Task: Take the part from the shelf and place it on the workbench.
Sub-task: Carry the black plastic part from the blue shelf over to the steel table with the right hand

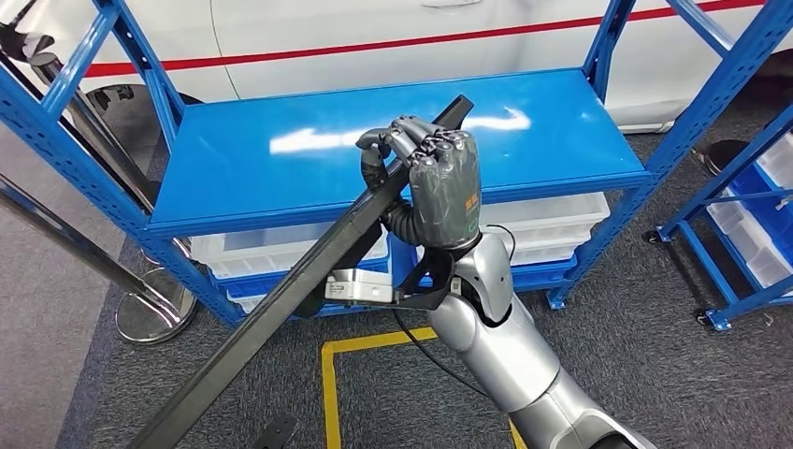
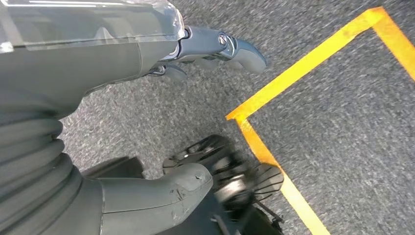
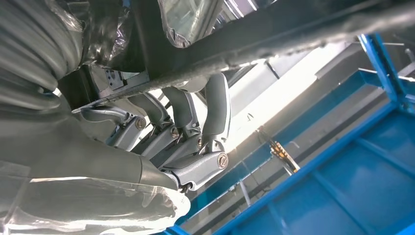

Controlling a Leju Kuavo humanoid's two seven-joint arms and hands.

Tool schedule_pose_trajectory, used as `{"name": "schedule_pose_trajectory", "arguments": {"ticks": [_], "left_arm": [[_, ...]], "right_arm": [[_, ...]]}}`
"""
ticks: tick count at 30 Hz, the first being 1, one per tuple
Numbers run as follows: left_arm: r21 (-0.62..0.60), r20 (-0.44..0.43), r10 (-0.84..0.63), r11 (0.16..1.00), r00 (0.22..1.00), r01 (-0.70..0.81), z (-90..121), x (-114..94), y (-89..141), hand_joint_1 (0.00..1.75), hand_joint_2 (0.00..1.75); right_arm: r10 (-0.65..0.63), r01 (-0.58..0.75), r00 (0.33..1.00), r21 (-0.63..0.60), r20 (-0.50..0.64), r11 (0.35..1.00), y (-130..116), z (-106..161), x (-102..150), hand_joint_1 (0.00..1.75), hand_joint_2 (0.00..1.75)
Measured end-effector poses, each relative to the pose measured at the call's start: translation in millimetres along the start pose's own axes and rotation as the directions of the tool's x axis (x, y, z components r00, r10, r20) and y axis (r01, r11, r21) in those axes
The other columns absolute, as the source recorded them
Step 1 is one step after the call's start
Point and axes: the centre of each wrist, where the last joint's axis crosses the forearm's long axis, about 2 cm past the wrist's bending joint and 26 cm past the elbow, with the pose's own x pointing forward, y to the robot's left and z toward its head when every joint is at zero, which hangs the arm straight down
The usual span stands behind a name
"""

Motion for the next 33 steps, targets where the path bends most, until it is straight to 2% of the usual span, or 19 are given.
{"name": "schedule_pose_trajectory", "arguments": {"ticks": [6,13,24,33], "left_arm": [[0.008,-0.013,0.018,1.0,1.0,-0.018,0.9,-4.5,5.1,0.0,1.75],[0.015,-0.025,0.016,1.0,1.0,-0.016,2.4,-9.5,8.1,0.0,1.75],[0.019,-0.019,0.011,1.0,1.0,-0.011,2.1,-9.8,10.8,0.0,1.75],[0.014,-0.007,-0.029,0.999,1.0,0.029,-1.0,-2.2,12.3,0.0,1.75]], "right_arm": [[-0.025,0.024,0.999,0.024,0.032,0.999,11.2,-1.7,11.7,1.75,1.75],[-0.029,0.027,0.999,0.047,0.036,0.999,16.7,0.6,13.3,1.75,1.75],[-0.042,0.04,0.997,0.036,0.06,0.999,18.3,-4.2,19.8,1.75,1.75],[-0.016,0.013,0.997,0.04,0.071,0.999,13.1,6.6,21.9,1.75,1.75]]}}
